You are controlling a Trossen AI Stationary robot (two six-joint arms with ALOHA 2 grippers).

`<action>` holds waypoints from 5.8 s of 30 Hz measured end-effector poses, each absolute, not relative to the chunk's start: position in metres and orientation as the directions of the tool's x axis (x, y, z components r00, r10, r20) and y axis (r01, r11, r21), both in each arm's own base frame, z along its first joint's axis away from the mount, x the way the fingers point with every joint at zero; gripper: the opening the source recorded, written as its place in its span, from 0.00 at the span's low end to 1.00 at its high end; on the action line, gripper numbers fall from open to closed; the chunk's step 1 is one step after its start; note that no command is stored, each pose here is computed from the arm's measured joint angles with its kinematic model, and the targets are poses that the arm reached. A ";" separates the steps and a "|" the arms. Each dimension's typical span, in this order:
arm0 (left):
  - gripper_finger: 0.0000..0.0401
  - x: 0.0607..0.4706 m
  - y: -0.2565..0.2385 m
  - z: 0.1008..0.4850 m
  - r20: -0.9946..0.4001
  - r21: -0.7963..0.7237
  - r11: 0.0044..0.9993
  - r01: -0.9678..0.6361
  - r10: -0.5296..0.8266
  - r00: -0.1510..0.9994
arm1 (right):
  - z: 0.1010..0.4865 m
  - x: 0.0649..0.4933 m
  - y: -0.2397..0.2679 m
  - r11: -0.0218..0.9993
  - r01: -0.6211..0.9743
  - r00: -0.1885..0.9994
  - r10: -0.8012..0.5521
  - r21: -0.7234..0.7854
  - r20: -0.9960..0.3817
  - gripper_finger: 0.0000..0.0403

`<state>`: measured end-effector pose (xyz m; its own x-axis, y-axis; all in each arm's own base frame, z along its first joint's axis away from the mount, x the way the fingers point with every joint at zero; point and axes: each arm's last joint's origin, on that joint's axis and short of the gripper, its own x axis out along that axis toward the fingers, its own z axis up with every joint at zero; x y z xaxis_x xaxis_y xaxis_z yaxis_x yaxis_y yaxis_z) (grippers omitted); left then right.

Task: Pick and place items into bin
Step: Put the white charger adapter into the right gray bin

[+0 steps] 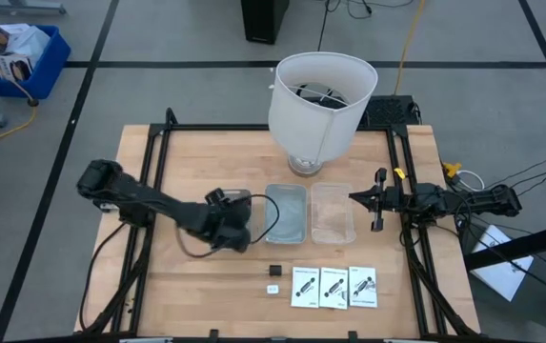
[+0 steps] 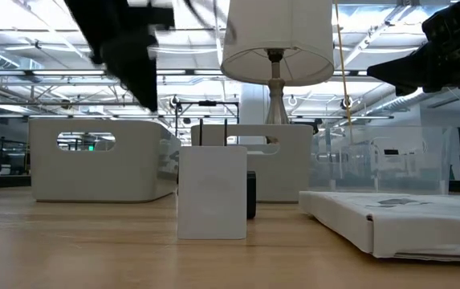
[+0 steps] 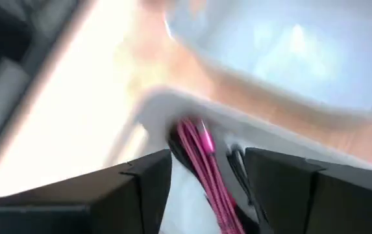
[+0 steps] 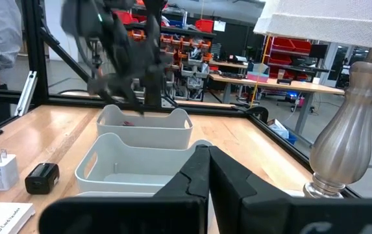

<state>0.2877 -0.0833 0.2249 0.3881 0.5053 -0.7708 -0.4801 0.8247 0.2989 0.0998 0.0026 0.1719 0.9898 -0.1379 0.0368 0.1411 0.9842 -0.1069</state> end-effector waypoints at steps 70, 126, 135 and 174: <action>0.09 0.177 -0.042 0.183 -0.061 0.269 0.920 -0.286 0.312 0.948 | 0.229 0.276 0.113 0.826 -0.540 0.784 0.424 -0.161 -0.454 0.69; 0.09 0.175 -0.041 0.174 -0.147 0.259 0.924 -0.279 0.324 0.935 | 0.133 0.371 0.147 0.790 -0.603 0.736 0.499 -0.108 -0.457 0.64; 0.09 0.175 -0.042 0.173 -0.155 0.260 0.929 -0.265 0.311 0.938 | 0.136 0.371 0.143 0.845 -0.508 0.796 0.384 -0.169 -0.468 0.63; 0.01 0.257 -0.158 0.204 -0.473 0.073 0.988 0.133 -0.083 0.877 | 0.190 0.171 0.056 0.967 -0.119 0.988 0.092 -0.226 -0.127 0.00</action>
<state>0.2572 -0.1581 0.2042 0.8773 -0.0828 -0.4727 0.1326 0.9885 0.0730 0.1713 0.0564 0.1898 0.9876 0.0919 -0.1274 -0.1191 0.9667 -0.2265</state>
